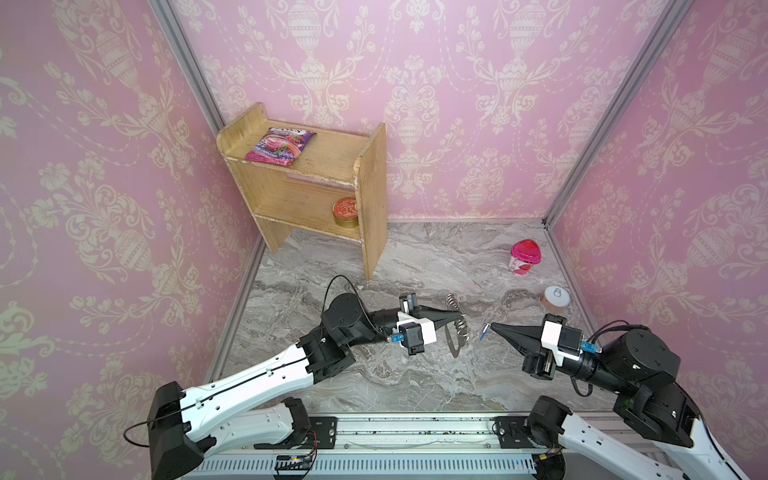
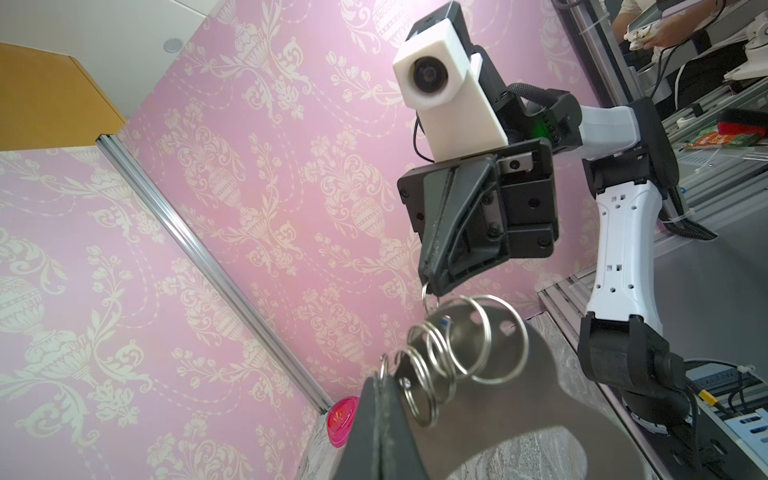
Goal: Put the keys on the keyring
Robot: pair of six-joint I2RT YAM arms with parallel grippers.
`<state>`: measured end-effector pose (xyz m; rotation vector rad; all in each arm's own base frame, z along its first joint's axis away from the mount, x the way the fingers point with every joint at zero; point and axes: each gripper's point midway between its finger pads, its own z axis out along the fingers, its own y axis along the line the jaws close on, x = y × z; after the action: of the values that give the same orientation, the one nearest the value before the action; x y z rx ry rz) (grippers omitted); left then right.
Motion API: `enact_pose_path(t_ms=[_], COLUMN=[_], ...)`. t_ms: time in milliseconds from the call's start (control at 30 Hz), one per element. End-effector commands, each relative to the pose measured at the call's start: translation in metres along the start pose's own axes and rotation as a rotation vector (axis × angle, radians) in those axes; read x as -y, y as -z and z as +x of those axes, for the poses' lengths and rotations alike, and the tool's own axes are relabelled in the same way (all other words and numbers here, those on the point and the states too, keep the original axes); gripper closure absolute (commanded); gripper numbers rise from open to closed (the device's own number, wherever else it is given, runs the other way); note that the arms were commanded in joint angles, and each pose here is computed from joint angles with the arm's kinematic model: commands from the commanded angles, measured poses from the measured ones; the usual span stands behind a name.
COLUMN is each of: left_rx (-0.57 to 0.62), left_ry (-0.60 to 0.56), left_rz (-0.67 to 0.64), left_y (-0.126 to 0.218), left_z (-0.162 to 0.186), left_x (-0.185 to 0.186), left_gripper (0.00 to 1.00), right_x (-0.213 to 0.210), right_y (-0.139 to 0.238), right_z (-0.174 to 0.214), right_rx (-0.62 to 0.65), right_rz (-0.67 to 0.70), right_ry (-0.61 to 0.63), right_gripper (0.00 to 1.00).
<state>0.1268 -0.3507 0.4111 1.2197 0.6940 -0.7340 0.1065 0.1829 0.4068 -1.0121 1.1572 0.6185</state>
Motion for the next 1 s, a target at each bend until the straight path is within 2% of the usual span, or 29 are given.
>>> enact_pose_path(t_ms=[0, 333, 400, 467, 567, 700, 967], left_rx=[0.078, 0.148, 0.125, 0.034, -0.177, -0.434, -0.825], left_ry=[0.018, 0.085, 0.08, 0.07, 0.103, 0.241, 0.546], left_rz=[0.004, -0.038, -0.059, -0.091, -0.146, -0.161, -0.102], left_y=[0.002, 0.003, 0.002, 0.002, 0.012, 0.036, 0.07], left_z=[-0.021, -0.024, -0.015, 0.008, 0.061, 0.125, 0.198], left_x=[-0.006, -0.013, -0.015, -0.014, -0.012, 0.007, 0.055], left_gripper=[1.0, 1.0, 1.0, 1.0, 1.0, 1.0, 1.0], right_x=[0.004, 0.006, 0.008, 0.011, 0.015, 0.017, 0.016], right_y=[0.001, -0.006, -0.01, -0.01, -0.007, -0.002, -0.003], right_z=[-0.006, -0.013, -0.009, -0.005, 0.003, 0.014, 0.038], right_rx=[0.03, 0.096, 0.073, 0.051, 0.013, -0.037, -0.121], right_rz=[0.021, 0.026, 0.033, 0.048, 0.078, 0.105, 0.123], right_ry=[-0.024, -0.049, -0.053, -0.058, -0.071, -0.095, -0.147], right_gripper=[1.0, 1.0, 1.0, 1.0, 1.0, 1.0, 1.0])
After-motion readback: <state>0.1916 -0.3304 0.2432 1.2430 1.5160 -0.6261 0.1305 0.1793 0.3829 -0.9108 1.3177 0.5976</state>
